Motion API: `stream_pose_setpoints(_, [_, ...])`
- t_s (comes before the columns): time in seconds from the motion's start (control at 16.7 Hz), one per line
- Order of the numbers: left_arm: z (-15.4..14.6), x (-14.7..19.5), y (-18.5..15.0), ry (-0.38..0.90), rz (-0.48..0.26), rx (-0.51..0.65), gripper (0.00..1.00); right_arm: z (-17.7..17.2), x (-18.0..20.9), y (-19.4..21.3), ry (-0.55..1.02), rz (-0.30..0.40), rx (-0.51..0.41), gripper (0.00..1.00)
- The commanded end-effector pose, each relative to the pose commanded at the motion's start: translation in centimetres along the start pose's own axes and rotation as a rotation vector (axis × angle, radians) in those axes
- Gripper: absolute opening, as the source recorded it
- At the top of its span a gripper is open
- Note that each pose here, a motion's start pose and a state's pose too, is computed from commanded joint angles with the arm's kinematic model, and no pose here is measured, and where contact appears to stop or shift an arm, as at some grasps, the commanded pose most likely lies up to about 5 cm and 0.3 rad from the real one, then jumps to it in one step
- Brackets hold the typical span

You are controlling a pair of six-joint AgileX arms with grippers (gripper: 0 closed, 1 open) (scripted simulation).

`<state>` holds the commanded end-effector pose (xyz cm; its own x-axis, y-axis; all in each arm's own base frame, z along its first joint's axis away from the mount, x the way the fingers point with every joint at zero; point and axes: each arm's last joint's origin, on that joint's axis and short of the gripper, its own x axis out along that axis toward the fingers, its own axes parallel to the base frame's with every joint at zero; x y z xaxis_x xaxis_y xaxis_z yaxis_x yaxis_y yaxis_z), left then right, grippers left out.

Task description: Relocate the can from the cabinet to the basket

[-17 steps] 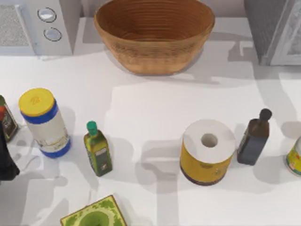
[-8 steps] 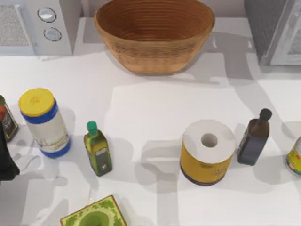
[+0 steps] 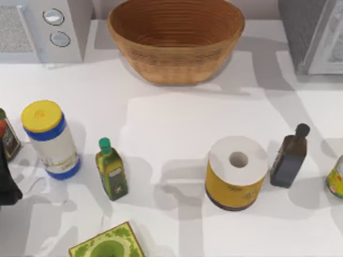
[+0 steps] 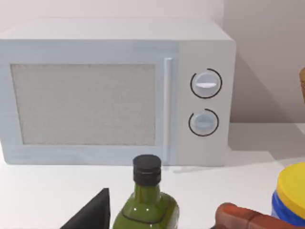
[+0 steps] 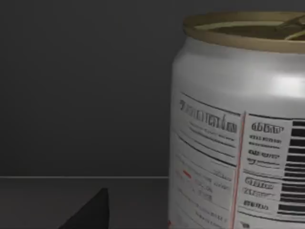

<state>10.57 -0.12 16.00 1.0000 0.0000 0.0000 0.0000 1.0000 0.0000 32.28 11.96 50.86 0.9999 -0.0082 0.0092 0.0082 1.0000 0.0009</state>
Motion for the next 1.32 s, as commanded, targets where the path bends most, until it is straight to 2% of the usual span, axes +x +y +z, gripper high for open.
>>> stream_pose_setpoints(0.24, [0.0, 0.0, 0.0, 0.000, 0.000, 0.000, 1.00, -0.1, 2.7, -0.1, 0.000, 0.000, 0.000, 1.00])
stream_pose_setpoints(0.48, [0.0, 0.0, 0.0, 0.000, 0.000, 0.000, 1.00, -0.2, 2.9, -0.1, 0.000, 0.000, 0.000, 1.00])
stream_pose_setpoints(1.26, [0.0, 0.0, 0.0, 0.000, 0.000, 0.000, 1.00, -0.2, 2.9, -0.1, 0.000, 0.000, 0.000, 0.02])
stream_pose_setpoints(1.32, [0.0, 0.0, 0.0, 0.000, 0.000, 0.000, 1.00, -0.2, 2.9, -0.1, 0.000, 0.000, 0.000, 0.00])
